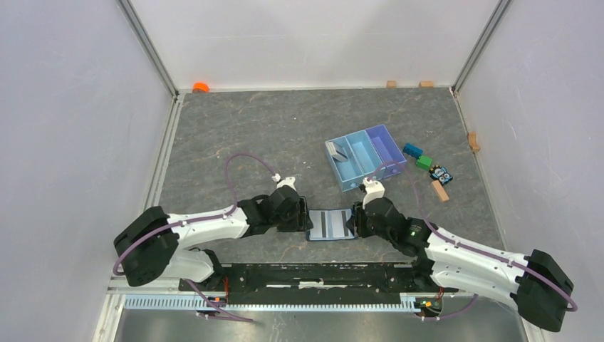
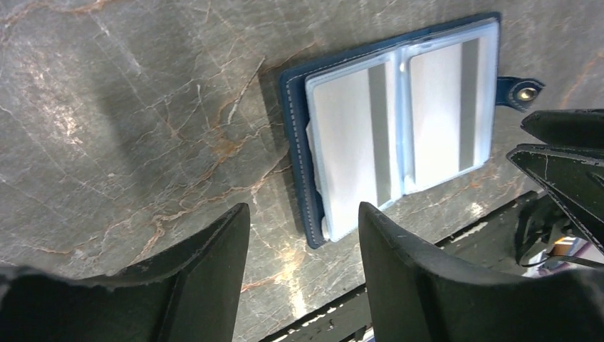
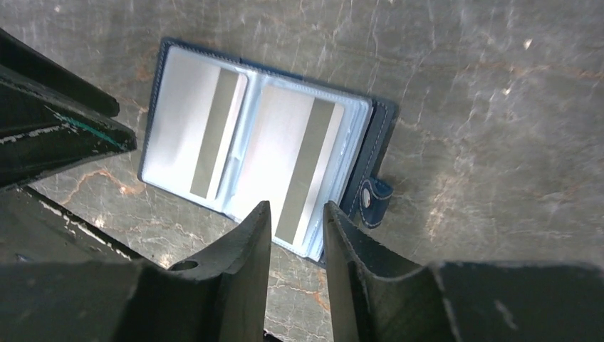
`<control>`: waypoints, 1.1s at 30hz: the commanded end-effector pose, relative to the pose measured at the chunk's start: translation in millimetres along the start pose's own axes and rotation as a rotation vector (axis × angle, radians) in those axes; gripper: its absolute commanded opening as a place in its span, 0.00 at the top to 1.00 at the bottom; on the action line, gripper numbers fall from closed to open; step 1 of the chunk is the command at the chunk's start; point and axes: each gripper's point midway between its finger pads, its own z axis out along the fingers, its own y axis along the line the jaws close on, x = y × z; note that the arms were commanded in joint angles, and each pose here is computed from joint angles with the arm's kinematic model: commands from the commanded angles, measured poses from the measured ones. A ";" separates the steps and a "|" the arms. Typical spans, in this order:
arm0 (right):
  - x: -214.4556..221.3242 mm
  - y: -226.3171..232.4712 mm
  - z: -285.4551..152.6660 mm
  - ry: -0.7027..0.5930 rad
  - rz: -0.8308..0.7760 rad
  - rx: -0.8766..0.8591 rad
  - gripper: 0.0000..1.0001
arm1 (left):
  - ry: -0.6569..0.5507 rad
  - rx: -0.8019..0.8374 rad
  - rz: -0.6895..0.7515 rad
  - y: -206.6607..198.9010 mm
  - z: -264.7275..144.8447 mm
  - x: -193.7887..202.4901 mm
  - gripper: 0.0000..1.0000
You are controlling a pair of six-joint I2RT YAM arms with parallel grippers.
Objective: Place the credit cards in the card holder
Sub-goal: Turn over the card slot in the card holder.
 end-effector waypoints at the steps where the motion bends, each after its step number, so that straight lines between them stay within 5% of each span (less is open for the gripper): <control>1: 11.0 8.7 4.9 0.019 0.079 -0.058 0.64 | 0.016 -0.015 0.030 7.9 6.6 5.1 0.38; 17: 29.8 -2.9 13.8 0.057 0.126 -0.045 0.71 | 0.039 -0.027 0.028 17.1 14.4 15.7 0.47; 33: 35.9 -0.7 15.8 0.011 0.271 -0.113 0.71 | 0.074 -0.040 0.027 23.9 22.1 26.1 0.74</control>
